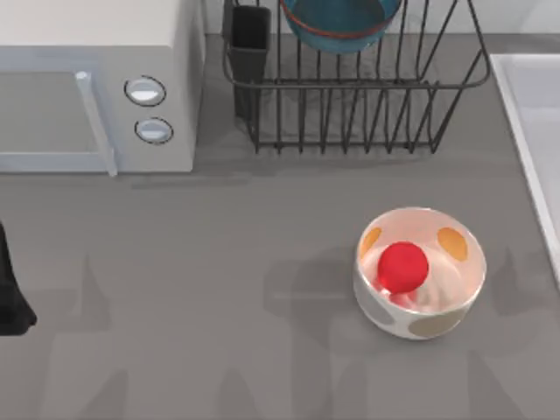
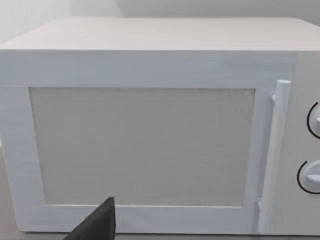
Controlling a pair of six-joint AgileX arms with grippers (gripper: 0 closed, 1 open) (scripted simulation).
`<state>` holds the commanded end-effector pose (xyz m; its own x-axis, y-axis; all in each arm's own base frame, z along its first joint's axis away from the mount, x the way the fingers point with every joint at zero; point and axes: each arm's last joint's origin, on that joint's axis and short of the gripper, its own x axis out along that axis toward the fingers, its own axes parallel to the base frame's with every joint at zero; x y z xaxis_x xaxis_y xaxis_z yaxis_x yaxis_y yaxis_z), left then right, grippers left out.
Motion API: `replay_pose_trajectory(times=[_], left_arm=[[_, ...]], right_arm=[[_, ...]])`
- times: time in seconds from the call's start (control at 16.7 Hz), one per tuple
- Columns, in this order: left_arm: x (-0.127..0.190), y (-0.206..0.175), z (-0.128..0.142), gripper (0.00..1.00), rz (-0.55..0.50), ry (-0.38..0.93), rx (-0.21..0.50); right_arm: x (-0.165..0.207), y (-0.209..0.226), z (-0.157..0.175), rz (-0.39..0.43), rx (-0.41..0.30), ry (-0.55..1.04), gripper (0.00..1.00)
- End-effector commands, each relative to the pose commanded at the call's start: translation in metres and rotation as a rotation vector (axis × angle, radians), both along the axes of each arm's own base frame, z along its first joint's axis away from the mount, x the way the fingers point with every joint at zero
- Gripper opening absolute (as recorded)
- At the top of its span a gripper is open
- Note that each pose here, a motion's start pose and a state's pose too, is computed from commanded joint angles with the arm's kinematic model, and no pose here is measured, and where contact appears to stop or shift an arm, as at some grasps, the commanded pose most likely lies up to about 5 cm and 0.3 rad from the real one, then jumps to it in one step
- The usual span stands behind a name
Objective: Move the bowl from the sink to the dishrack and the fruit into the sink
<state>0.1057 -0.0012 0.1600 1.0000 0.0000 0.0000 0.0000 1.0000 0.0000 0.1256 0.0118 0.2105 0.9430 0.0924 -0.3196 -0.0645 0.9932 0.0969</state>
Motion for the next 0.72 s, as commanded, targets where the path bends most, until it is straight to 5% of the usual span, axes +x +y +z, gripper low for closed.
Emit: replay_pose_trajectory(times=[0.36, 0.72], left_arm=[[0.0, 0.0, 0.0, 1.0, 0.0, 0.0, 0.0], [0.0, 0.0, 0.0, 1.0, 0.0, 0.0, 0.0]], right_arm=[[0.058, 0.031, 0.042, 0.062, 0.044, 0.414, 1.0], [0.132, 0.084, 0.044, 0.066, 0.013, 0.819, 1.0]])
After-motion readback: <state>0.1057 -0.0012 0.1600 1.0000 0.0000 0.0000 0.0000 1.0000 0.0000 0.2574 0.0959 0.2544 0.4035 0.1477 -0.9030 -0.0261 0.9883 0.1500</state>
